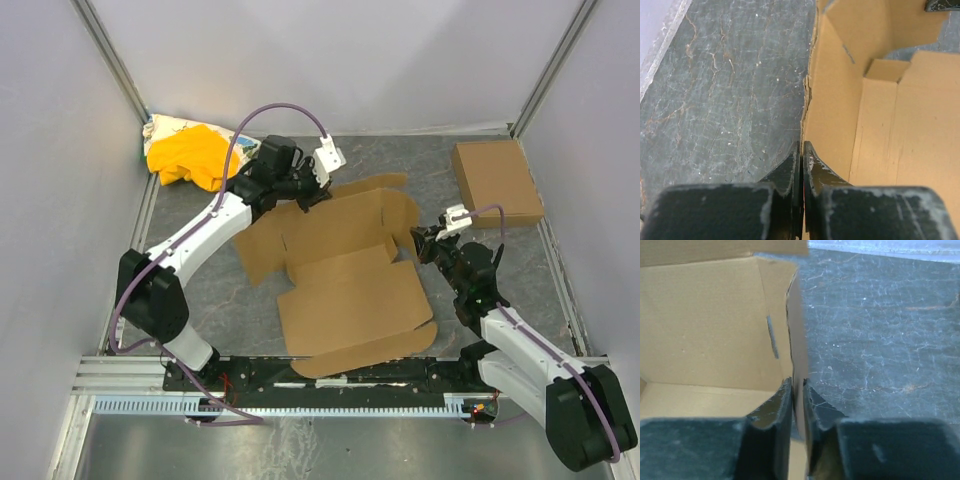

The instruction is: Fold the paper box

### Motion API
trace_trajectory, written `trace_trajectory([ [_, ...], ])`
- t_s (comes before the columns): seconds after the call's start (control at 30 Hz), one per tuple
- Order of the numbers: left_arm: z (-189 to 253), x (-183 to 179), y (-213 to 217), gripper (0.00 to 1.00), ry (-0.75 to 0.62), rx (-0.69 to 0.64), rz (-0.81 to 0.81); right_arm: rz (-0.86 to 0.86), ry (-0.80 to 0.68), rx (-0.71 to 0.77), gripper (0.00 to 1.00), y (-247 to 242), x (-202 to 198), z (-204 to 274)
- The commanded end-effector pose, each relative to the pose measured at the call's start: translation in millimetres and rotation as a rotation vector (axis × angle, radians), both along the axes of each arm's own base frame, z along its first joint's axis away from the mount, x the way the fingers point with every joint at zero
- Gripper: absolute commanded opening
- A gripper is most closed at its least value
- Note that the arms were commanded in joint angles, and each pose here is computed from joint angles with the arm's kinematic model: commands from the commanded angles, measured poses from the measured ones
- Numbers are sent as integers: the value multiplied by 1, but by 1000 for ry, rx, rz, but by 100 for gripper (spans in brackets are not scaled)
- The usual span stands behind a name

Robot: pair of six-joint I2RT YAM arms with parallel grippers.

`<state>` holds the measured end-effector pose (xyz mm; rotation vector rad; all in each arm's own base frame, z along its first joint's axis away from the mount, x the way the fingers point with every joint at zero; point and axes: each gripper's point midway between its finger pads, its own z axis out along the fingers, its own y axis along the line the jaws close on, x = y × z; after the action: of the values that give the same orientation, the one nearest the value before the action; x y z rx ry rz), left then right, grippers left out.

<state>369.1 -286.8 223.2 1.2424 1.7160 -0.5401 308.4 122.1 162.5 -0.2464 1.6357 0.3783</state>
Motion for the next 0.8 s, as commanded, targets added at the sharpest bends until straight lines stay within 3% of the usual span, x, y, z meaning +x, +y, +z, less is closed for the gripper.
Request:
trace_trajectory([
  [0.0, 20, 2, -3, 3, -65, -16, 43, -4, 42, 22, 31, 4, 7, 16],
  [0.1, 20, -6, -6, 3, -99, -3, 54, -3, 109, 38, 46, 6, 5, 21],
  [0.43, 48, -22, -10, 3, -161, -35, 51, -95, 201, 26, 52, -11, -3, 41],
  [0.63, 58, -32, -15, 3, -140, -81, 26, -355, 424, 26, 60, -48, -8, -16],
  [0.77, 59, -37, -14, 3, -136, -85, 19, -383, 516, 85, 59, -45, -14, -41],
])
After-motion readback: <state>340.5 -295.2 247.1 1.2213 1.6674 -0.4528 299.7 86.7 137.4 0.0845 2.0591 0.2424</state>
